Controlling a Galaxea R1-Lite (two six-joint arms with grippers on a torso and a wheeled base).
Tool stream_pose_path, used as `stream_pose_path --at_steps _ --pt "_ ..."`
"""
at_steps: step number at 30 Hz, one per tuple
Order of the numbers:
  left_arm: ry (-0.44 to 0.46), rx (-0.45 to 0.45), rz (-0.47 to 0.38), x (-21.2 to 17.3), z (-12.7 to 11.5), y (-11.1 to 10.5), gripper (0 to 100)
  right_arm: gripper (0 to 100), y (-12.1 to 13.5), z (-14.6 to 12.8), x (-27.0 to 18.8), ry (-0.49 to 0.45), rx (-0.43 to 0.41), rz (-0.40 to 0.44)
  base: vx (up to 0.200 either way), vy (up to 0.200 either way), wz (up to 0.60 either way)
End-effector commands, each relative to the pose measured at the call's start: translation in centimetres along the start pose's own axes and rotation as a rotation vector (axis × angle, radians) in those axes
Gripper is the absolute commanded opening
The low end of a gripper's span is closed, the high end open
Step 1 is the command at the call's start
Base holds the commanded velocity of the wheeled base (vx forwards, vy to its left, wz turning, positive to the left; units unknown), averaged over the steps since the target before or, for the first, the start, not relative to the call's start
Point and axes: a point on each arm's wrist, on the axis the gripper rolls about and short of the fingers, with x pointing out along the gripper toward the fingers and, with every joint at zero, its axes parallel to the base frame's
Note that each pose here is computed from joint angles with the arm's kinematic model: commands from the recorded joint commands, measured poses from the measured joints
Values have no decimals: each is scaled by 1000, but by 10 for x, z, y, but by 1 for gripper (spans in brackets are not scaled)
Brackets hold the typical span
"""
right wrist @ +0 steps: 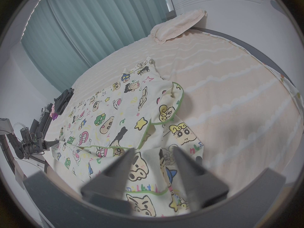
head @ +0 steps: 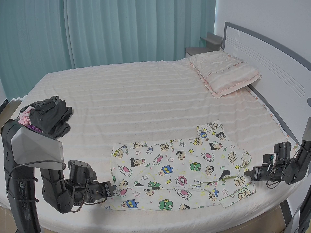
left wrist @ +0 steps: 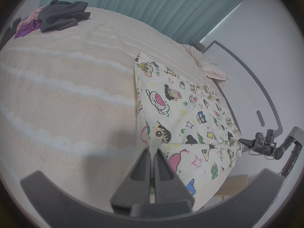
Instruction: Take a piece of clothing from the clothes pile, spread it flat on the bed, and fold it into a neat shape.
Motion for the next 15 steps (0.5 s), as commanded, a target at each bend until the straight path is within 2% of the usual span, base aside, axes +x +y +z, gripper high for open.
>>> stream_pose_path --at_steps 1,4,13,14,15 --pt "-6 1 2 -1 1 -1 0 0 -8 -7 20 56 7 18 0 0 0" --pt "-8 1 3 -1 1 -1 0 0 -7 -13 21 81 -15 85 0 0 0" --pt "-1 -5 6 -2 -1 0 0 0 -7 -6 5 30 -5 119 0 0 0" --pt "-2 -6 5 -2 -1 0 0 100 -10 -6 3 26 8 116 0 0 0" --pt "1 -7 6 -2 -1 0 0 100 -11 -5 3 24 14 125 0 0 0"
